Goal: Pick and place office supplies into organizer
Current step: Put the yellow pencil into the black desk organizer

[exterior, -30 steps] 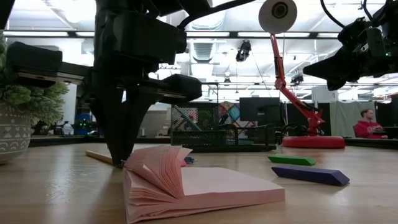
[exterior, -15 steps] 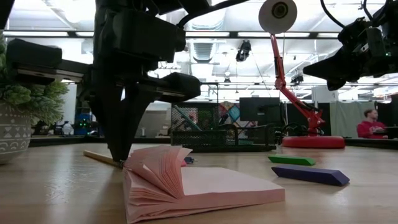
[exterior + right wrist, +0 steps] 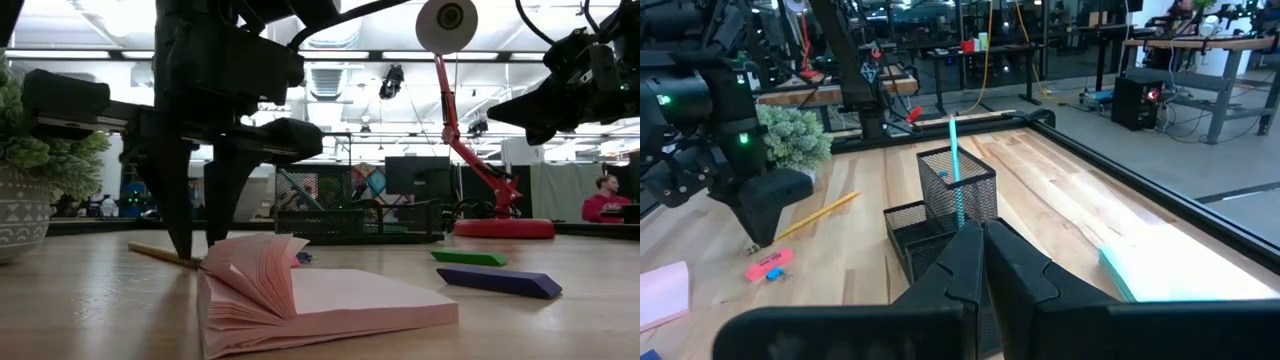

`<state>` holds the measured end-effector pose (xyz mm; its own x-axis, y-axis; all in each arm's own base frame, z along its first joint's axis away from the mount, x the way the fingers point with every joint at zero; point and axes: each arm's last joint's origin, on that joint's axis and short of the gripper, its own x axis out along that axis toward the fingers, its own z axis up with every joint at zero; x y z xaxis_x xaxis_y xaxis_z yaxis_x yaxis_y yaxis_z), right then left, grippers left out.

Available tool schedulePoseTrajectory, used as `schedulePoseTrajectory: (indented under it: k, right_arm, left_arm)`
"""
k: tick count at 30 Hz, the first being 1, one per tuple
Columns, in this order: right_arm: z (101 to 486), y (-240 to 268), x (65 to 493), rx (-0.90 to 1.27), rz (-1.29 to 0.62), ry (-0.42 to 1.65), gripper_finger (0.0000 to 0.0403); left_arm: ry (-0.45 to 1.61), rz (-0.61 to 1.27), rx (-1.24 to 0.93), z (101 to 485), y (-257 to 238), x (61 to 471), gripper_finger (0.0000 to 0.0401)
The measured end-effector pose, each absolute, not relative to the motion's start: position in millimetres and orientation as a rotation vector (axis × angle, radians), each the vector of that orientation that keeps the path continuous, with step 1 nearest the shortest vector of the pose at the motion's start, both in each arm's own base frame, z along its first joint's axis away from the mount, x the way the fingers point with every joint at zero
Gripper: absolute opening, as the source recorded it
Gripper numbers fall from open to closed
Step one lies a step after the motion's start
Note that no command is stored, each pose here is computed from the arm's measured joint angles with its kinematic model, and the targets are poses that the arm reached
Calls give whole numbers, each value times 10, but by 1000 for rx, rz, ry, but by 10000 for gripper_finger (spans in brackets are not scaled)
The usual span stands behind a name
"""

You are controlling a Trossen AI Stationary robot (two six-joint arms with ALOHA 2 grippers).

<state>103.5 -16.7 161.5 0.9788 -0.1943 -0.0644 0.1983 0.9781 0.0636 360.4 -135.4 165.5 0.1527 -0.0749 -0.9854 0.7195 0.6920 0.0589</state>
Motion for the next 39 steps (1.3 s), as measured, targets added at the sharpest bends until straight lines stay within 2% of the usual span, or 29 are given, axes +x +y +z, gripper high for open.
schedulePoseTrajectory:
  k: [4, 8, 18, 24, 35, 39]
  right_arm:
    - [1615, -167, 1035, 70, -198, 58, 9]
    - [1615, -167, 1035, 70, -198, 58, 9]
    - [1617, -167, 1035, 73, -198, 57, 9]
    - [1613, -167, 1035, 73, -198, 61, 9]
    - [1613, -166, 1035, 70, -197, 62, 9]
    - [1613, -166, 1035, 70, -194, 62, 9]
  left_arm:
    - [1354, -609, 589, 1650, -1336, 3568, 139]
    - [1467, -566, 540, 1642, -1248, 3500, 174]
    - [1522, -553, 530, 1561, -1075, 3460, 182]
    - [1516, -576, 548, 1552, -1020, 3471, 146]
    - [1531, -586, 570, 1406, -1012, 3510, 23]
    - [1554, -589, 568, 1328, -1013, 3514, 7]
